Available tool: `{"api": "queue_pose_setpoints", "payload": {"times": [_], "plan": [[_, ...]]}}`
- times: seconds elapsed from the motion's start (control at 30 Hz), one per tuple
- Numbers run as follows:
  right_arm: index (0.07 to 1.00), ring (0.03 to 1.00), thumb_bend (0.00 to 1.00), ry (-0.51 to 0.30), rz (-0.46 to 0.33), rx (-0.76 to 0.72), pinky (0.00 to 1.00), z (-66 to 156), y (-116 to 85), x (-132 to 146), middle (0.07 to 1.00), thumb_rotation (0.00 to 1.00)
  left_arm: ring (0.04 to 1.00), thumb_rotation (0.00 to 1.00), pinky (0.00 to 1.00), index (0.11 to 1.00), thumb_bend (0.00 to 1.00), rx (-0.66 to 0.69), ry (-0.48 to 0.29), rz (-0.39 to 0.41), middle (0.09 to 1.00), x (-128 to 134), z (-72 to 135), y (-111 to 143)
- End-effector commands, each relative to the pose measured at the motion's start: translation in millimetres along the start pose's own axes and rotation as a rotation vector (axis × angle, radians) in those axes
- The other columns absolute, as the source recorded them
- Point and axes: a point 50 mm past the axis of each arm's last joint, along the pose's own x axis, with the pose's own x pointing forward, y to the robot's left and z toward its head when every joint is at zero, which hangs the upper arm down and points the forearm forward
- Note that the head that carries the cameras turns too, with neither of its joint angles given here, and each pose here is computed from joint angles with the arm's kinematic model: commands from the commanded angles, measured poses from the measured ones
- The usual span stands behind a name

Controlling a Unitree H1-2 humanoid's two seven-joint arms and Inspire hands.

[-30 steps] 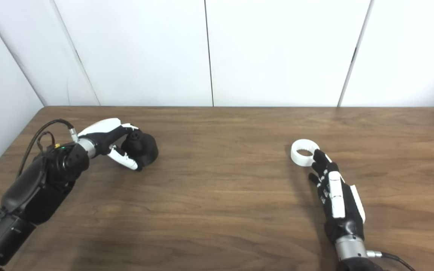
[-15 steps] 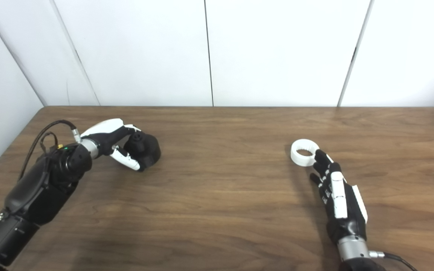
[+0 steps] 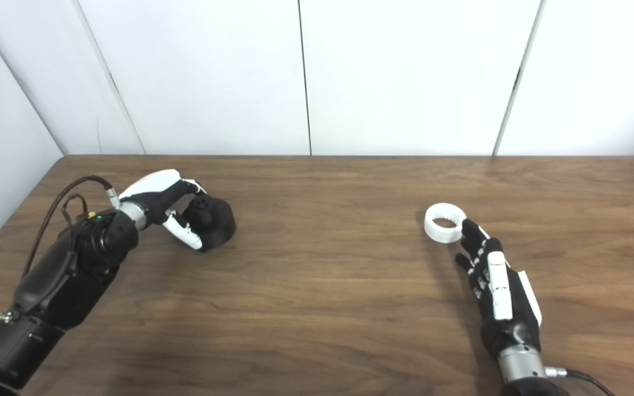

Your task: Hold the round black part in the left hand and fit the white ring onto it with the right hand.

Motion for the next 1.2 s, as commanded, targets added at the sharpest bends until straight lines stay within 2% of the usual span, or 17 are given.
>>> {"api": "queue_pose_setpoints", "payload": {"times": [0.0,0.4,0.87,1.17], "plan": [[0.884,0.95,0.52,-0.059,0.02,-0.004,0.91,14,0,7,0.935,1.0,1.0,0.15,0.91,0.69,0.81,0.017,-0.007,0.088,0.944,0,0,24],[0.876,0.953,0.52,-0.057,0.02,-0.005,0.91,16,-1,7,0.935,1.0,1.0,0.12,0.91,0.628,0.84,-0.013,-0.015,0.113,0.925,-1,0,21],[0.879,0.953,0.52,-0.057,0.028,-0.004,0.91,17,-1,8,0.936,1.0,1.0,0.14,0.89,0.643,0.85,-0.026,-0.018,0.094,0.91,-4,0,19],[0.883,0.962,0.51,-0.053,0.037,-0.007,0.92,17,1,8,0.943,1.0,0.981,0.15,0.85,0.659,0.85,-0.03,-0.039,0.049,0.903,-12,10,13]]}}
